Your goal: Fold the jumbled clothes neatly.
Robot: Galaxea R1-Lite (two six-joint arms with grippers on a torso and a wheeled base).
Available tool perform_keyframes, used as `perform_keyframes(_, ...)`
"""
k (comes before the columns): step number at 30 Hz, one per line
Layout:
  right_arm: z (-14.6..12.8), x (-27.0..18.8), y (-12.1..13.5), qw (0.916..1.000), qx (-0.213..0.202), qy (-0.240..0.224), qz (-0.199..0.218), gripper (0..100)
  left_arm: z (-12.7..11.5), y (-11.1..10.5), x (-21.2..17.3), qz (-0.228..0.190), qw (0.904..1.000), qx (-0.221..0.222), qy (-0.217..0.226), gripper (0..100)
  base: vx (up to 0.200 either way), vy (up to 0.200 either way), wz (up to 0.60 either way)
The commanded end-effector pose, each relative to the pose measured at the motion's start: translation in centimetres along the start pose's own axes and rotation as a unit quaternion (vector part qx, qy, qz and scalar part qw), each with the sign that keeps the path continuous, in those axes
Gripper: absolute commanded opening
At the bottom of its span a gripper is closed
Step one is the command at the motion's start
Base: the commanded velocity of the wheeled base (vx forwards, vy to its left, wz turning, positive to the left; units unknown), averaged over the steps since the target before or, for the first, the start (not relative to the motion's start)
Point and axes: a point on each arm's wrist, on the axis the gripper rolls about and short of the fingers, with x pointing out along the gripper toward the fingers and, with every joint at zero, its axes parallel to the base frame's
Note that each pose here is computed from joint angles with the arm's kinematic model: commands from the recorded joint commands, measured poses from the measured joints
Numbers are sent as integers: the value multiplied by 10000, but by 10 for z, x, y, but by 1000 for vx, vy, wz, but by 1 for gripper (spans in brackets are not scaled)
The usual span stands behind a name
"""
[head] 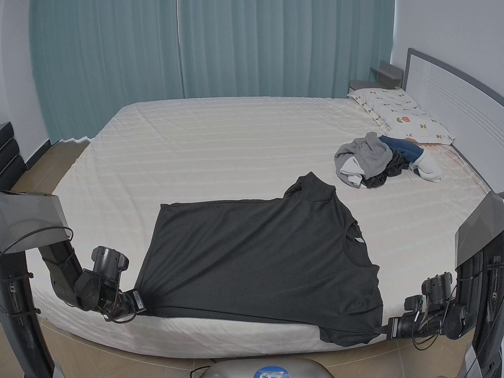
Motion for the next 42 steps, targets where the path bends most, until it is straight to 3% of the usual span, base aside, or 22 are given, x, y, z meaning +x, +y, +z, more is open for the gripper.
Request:
perform_keyframes(1, -4, -6, -2, 9999, -34, 104, -83, 0, -12, -2, 7, 94, 9996, 167, 221, 0, 0, 0, 0)
perform_keyframes(13, -12, -9, -2, 9975, -394, 498, -310, 0, -23, -5, 6, 222, 9988, 365, 254, 0, 0, 0, 0)
perform_keyframes(14, -12, -9, -2, 9974, -399, 506, -311, 100, -22, -5, 6, 217, 9988, 365, 248, 0, 0, 0, 0)
perform_keyframes(15, -12, -8, -2, 9975, -406, 487, -304, 100, -22, -5, 6, 213, 9988, 364, 241, 0, 0, 0, 0)
perform_keyframes(16, -12, -8, -2, 9976, -409, 480, -303, 100, -22, -5, 6, 209, 9989, 355, 235, 100, 0, 0, 0)
perform_keyframes(26, 8, -11, -6, 9985, -399, -319, -199, 100, -8, -4, -1, 84, 9999, 132, -13, 100, 0, 0, 0)
perform_keyframes(32, 30, 5, -4, 9929, 410, -1113, 89, 100, 22, 0, -9, -495, 9973, -518, -188, 100, 0, 0, 0)
perform_keyframes(36, 29, 17, -7, 9937, 397, -1048, 91, 100, 35, 3, -6, -741, 9927, -939, -157, 100, 0, 0, 0)
perform_keyframes(40, 31, 21, -6, 9937, 350, -1058, 133, 100, 36, 6, -7, -890, 9911, -986, 15, 100, 0, 0, 0)
perform_keyframes(41, 31, 22, -5, 9938, 339, -1051, 141, 0, 36, 6, -7, -900, 9910, -993, 48, 100, 0, 0, 0)
perform_keyframes(42, 30, 23, -5, 9941, 337, -1026, 135, 0, 36, 7, -8, -902, 9909, -992, 122, 100, 0, 0, 0)
